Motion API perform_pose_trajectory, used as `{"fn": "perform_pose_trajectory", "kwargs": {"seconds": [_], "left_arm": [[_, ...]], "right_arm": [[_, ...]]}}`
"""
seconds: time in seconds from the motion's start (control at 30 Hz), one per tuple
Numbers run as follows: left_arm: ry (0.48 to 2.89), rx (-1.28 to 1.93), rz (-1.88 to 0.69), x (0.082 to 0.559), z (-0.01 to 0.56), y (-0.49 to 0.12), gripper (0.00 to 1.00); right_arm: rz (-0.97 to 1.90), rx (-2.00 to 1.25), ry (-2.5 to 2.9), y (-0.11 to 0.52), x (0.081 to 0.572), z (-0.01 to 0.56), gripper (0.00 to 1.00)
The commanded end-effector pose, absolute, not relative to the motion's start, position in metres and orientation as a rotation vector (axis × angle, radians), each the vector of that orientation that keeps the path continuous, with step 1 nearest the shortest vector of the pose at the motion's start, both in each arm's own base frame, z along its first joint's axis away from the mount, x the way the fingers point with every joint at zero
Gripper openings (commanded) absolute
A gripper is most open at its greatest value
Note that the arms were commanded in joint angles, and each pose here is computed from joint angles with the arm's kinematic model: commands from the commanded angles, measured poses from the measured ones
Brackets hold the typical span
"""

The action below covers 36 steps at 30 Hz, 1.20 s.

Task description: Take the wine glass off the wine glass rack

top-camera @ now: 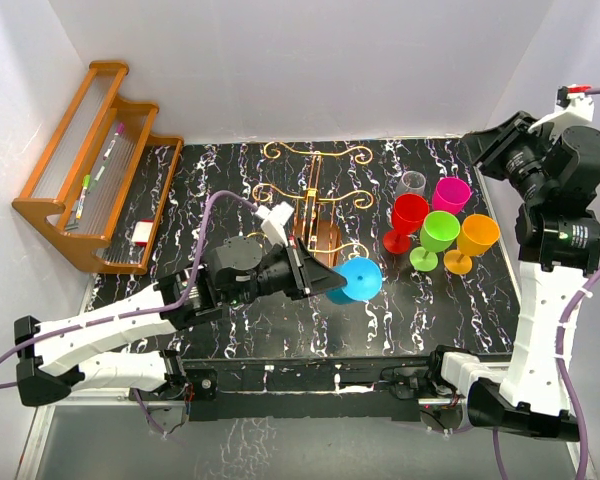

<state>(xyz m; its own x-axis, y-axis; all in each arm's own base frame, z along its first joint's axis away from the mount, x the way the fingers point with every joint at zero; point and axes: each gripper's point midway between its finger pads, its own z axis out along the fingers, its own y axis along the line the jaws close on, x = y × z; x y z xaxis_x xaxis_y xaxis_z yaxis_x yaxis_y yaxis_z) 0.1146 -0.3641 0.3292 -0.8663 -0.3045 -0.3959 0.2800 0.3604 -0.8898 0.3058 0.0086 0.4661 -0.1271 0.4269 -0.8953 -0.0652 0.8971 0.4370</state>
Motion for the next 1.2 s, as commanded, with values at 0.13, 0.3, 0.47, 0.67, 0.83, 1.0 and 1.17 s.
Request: {"fn": "perform_pose_trajectory", "kwargs": {"seconds": [0.13, 0.3, 0.47, 0.67, 0.83, 1.0, 1.17], "left_arm": [[1.777, 0.63, -1.811, 0.047, 0.416, -0.361, 0.0], [1.606, 0.838, -1.854, 0.02, 0.448, -0.338, 0.0], [1.399, 1.032, -1.909, -0.012, 0.47, -0.308, 0.0], [1.176, 1.158, -1.88, -0.034, 0.488, -0.273, 0.0], [1.044, 1.174, -1.829, -0.041, 0.505, -0.252, 0.0], [1.002, 1.179, -1.758, -0.04, 0.511, -0.241, 0.0], [1.0, 1.166, -1.705, -0.036, 0.513, -0.235, 0.0]], "right_arm": [[0.826, -0.055, 1.548, 0.077, 0.299, 0.516, 0.24], [1.036, -0.193, 1.524, 0.104, 0.289, 0.529, 0.24], [1.3, -0.395, 1.494, 0.137, 0.266, 0.529, 0.3], [1.517, -0.667, 1.419, 0.166, 0.221, 0.521, 0.48], [1.555, -0.75, 1.413, 0.179, 0.208, 0.515, 0.58], [1.594, -0.852, 1.387, 0.194, 0.187, 0.512, 0.61], [1.608, -0.918, 1.349, 0.201, 0.164, 0.514, 0.62]]}}
